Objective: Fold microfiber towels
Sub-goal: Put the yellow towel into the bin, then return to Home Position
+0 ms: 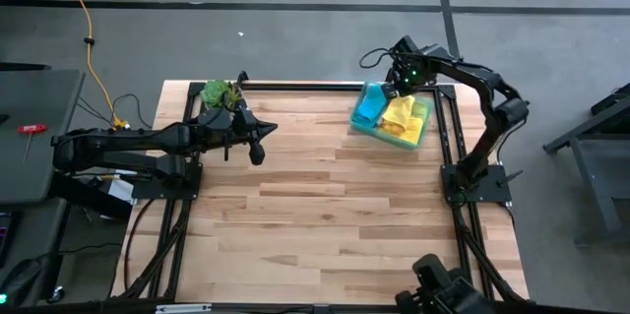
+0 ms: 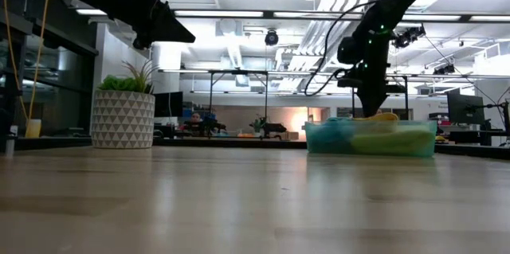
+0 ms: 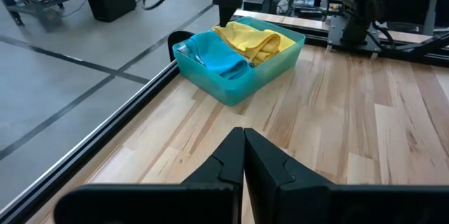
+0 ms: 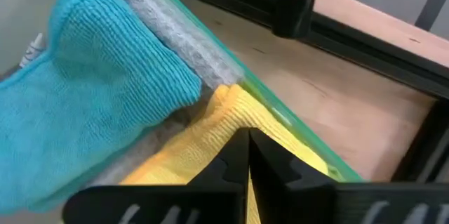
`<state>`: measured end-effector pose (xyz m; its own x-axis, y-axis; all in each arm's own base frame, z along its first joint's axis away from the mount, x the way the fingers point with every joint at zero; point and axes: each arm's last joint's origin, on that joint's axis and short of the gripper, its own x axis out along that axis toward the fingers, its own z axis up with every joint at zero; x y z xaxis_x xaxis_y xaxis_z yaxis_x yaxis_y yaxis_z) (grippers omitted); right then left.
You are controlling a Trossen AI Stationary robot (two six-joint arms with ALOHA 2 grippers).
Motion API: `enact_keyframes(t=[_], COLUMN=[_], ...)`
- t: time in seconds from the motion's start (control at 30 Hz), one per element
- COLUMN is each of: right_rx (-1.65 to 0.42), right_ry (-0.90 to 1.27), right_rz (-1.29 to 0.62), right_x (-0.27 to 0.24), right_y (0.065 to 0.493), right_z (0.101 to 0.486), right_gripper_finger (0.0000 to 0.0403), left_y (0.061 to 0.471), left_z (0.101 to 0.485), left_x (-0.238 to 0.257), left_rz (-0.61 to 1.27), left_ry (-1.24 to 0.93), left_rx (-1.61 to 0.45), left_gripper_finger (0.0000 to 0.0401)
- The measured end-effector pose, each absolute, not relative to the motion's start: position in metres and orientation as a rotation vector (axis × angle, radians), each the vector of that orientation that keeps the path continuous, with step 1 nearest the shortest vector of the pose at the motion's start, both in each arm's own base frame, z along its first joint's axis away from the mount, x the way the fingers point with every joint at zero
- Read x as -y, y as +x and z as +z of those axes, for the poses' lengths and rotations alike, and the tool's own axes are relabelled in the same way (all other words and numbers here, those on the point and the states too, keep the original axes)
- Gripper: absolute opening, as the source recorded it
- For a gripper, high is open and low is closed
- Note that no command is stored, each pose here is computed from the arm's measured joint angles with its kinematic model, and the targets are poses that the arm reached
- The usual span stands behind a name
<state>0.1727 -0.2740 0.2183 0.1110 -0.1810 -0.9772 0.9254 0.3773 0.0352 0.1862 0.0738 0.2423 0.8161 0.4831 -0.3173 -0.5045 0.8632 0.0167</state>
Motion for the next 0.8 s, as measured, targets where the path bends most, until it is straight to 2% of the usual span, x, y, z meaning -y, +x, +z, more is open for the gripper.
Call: enact_keyframes(t=[0.37,0.63,0.8], right_rx=[-1.241,-1.116,-1.015], right_ry=[0.844,0.792,0.753], right_rz=[-0.957,-0.990,-0.834], right_x=[0.281,0.272,0.258], right_y=[0.179,0.170,0.179], right_z=[0.194,0.231,0.252], right_gripper_finger=[0.0000,0.0000,0.0000], left_y=[0.186,0.186,0.187], left_z=[0.242,0.242,0.244], left_x=[-0.074,-0.074,-0.074], left_rz=[0.526,0.524,0.520], left_ry=[-0.065,-0.051,-0.023], left_rx=[-0.321,-0.325,-0.315], left_gripper_finger=[0.0000,0.0000,0.0000])
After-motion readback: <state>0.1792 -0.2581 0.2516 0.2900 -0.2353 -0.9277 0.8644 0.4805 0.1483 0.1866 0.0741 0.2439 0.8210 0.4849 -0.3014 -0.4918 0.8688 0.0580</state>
